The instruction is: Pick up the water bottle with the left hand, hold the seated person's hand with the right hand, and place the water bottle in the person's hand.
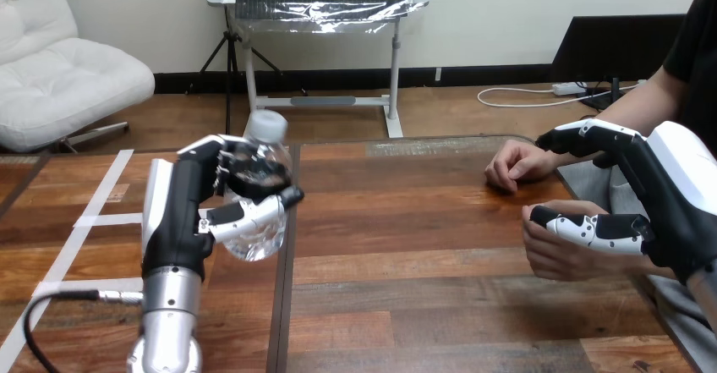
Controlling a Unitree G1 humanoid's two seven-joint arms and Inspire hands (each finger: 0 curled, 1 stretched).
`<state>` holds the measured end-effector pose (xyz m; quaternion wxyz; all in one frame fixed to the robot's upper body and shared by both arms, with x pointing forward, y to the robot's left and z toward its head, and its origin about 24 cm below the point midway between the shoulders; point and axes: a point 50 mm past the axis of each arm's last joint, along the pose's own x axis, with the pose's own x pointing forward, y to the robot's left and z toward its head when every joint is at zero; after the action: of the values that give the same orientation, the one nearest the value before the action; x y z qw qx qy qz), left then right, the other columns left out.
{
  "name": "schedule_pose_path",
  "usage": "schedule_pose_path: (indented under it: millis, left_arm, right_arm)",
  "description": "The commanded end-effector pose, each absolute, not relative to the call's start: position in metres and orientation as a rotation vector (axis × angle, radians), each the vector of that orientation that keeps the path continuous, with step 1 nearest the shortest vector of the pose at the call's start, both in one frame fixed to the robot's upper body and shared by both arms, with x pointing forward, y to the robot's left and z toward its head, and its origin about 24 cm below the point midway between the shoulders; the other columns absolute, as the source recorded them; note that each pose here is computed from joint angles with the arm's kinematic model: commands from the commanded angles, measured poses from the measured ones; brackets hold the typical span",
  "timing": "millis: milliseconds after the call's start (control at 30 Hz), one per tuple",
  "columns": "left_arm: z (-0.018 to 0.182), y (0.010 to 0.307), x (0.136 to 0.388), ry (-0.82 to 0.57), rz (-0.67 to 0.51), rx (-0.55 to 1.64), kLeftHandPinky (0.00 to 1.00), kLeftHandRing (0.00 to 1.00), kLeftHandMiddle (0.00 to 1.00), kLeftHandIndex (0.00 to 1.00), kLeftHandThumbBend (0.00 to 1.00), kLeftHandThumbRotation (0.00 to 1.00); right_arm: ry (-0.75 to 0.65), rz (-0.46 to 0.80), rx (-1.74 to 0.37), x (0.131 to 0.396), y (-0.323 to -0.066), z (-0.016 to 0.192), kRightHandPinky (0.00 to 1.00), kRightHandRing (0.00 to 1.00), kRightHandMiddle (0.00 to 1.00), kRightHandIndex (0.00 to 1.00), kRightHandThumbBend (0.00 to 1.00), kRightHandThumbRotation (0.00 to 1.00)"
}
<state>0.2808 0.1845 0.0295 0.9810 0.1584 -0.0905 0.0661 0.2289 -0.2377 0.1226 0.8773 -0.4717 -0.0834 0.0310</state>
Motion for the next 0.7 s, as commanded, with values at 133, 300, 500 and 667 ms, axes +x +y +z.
schedule_pose_path:
  millis: [133, 300, 500, 667]
  left_arm:
    - [0.0498, 0.1796, 0.2841, -0.312, 0.196, 0.213, 0.42, 0.43, 0.45, 0.52, 0.60, 0.00]
    - [0.0499, 0.1770, 0.2823, -0.325, 0.206, 0.189, 0.42, 0.43, 0.45, 0.52, 0.59, 0.00]
    - [0.0485, 0.1754, 0.2811, -0.314, 0.209, 0.159, 0.42, 0.43, 0.45, 0.52, 0.58, 0.00]
    - [0.0477, 0.1749, 0.2803, -0.312, 0.211, 0.160, 0.42, 0.43, 0.45, 0.52, 0.58, 0.00]
  right_arm:
    - [-0.274, 0.033, -0.997, 0.2348, -0.2346, 0.1455, 0.70, 0.76, 0.75, 0.71, 0.63, 0.00]
    - [-0.276, 0.051, -0.998, 0.2349, -0.2354, 0.1456, 0.69, 0.75, 0.75, 0.71, 0.66, 0.00]
    - [-0.264, 0.064, -1.014, 0.2353, -0.2361, 0.1458, 0.68, 0.75, 0.75, 0.72, 0.71, 0.00]
    - [-0.230, 0.113, -1.047, 0.2358, -0.2378, 0.1472, 0.68, 0.76, 0.76, 0.73, 0.75, 0.00]
